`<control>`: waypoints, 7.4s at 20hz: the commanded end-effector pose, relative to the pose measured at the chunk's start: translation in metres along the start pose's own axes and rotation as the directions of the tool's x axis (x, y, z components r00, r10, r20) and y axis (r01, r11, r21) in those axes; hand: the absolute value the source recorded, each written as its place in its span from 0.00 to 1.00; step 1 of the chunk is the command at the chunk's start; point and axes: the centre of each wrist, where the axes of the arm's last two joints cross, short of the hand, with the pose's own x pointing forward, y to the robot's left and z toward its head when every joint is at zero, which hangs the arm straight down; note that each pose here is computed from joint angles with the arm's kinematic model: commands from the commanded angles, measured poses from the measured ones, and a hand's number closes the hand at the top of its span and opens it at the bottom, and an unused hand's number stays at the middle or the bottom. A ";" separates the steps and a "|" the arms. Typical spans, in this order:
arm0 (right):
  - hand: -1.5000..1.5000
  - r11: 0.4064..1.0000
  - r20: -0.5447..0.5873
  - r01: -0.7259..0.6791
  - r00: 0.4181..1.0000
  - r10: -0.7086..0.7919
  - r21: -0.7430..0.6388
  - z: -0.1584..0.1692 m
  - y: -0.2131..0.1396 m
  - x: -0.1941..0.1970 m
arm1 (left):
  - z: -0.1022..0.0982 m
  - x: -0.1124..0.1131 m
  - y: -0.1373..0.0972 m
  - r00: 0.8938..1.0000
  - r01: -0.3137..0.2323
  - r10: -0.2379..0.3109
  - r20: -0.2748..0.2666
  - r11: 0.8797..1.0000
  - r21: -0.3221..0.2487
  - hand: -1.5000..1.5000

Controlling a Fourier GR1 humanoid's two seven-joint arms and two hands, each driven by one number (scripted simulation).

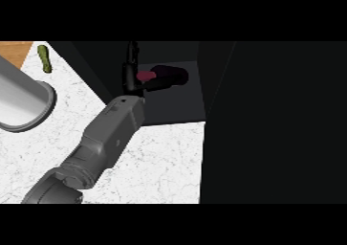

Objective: Pick up the wine, place it into the cabinet and close the cabinet

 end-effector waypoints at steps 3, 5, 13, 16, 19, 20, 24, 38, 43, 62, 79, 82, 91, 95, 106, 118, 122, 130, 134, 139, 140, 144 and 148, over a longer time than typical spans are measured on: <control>0.00 1.000 0.033 0.019 0.999 -0.020 0.021 0.007 0.005 0.015 | -0.003 -0.010 0.022 1.000 0.013 -0.013 0.019 1.000 0.014 0.00; 0.00 1.000 0.021 0.016 1.000 -0.016 0.018 0.000 0.005 0.008 | 0.003 -0.015 0.021 1.000 -0.020 0.020 0.009 1.000 0.002 0.00; 0.00 1.000 -0.004 0.011 1.000 -0.011 0.016 0.006 0.000 0.005 | 0.010 -0.025 0.028 0.998 -0.056 0.058 0.027 0.995 -0.077 0.00; 0.00 0.999 0.022 0.038 0.999 -0.037 -0.009 0.011 0.000 0.014 | 0.012 -0.025 0.024 0.995 -0.093 0.095 0.017 0.991 -0.091 0.00; 0.00 0.999 0.040 0.036 0.999 -0.036 0.019 0.002 0.005 0.010 | 0.008 -0.013 0.011 0.995 -0.097 0.100 0.024 0.990 -0.106 0.00; 0.00 1.000 0.022 0.019 1.000 -0.019 0.023 0.001 0.008 0.011 | 0.011 -0.016 0.009 0.995 -0.094 0.097 0.011 0.987 -0.133 0.00; 0.00 1.000 0.010 0.025 1.000 -0.025 0.003 0.016 0.005 0.005 | 0.012 -0.018 0.013 0.987 -0.155 0.158 0.019 0.982 -0.110 0.00; 0.00 0.999 -0.006 0.042 0.999 -0.042 0.027 0.004 0.007 0.021 | 0.031 -0.034 0.019 0.977 -0.214 0.214 -0.006 0.972 -0.102 0.00; 0.00 0.999 -0.001 0.045 0.999 -0.045 0.006 0.007 0.013 0.013 | 0.047 -0.033 0.013 0.971 -0.239 0.237 -0.028 0.963 -0.125 0.00; 0.00 0.996 0.001 0.000 1.000 0.000 -0.086 0.004 -0.003 0.017 | 0.200 0.034 -0.010 0.945 -0.323 0.327 -0.008 0.929 -0.183 0.00; 0.00 0.999 -0.046 0.048 0.998 -0.047 0.021 0.028 0.004 0.023 | 0.260 0.094 0.062 0.934 -0.348 0.357 0.012 0.917 -0.195 0.00; 1.00 0.995 -0.060 0.035 0.998 -0.029 0.096 0.015 0.001 0.027 | 0.252 0.098 0.090 0.932 -0.349 0.363 0.010 0.903 -0.249 0.00; 1.00 0.986 -0.076 -0.006 0.997 0.019 0.167 0.030 0.017 0.026 | 0.244 0.107 0.139 0.932 -0.343 0.361 0.008 0.893 -0.290 0.00; 1.00 0.964 -0.170 0.158 0.978 -0.122 0.214 0.025 0.015 0.006 | 0.250 0.107 0.156 0.933 -0.338 0.358 0.021 0.898 -0.282 0.00; 1.00 0.883 -0.171 0.154 0.982 -0.085 0.444 0.037 0.063 0.016 | 0.236 0.118 0.208 0.938 -0.316 0.338 0.076 0.925 -0.212 0.00; 1.00 0.842 -0.183 0.241 0.968 -0.172 0.483 0.033 0.126 0.025 | 0.204 0.126 0.259 0.947 -0.292 0.314 0.073 0.932 -0.213 0.00; 1.00 0.846 -0.195 0.265 0.961 -0.194 0.462 0.035 0.135 0.024 | 0.201 0.125 0.265 0.946 -0.299 0.317 0.061 0.932 -0.203 0.00; 1.00 0.885 -0.119 0.175 0.983 -0.137 0.431 0.021 0.152 0.025 | 0.187 0.136 0.278 0.935 -0.332 0.351 0.054 0.917 -0.222 0.00; 1.00 0.923 -0.084 0.106 0.993 -0.080 0.371 -0.001 0.159 0.021 | 0.175 0.139 0.285 0.933 -0.337 0.357 0.039 0.907 -0.252 0.00; 1.00 0.916 -0.083 0.095 0.994 -0.068 0.391 -0.024 0.168 0.020 | 0.182 0.126 0.272 0.920 -0.372 0.391 0.032 0.894 -0.252 0.00; 1.00 0.917 -0.084 0.113 0.993 -0.087 0.383 -0.026 0.167 0.021 | 0.178 0.129 0.277 0.926 -0.361 0.376 0.013 0.897 -0.254 0.00; 1.00 0.912 -0.094 0.136 0.990 -0.108 0.386 -0.051 0.169 0.025 | 0.174 0.122 0.270 0.921 -0.367 0.388 0.035 0.894 -0.258 0.00; 1.00 0.918 -0.090 0.132 0.990 -0.106 0.374 -0.083 0.179 0.030 | 0.172 0.123 0.278 0.920 -0.377 0.393 0.019 0.894 -0.243 0.00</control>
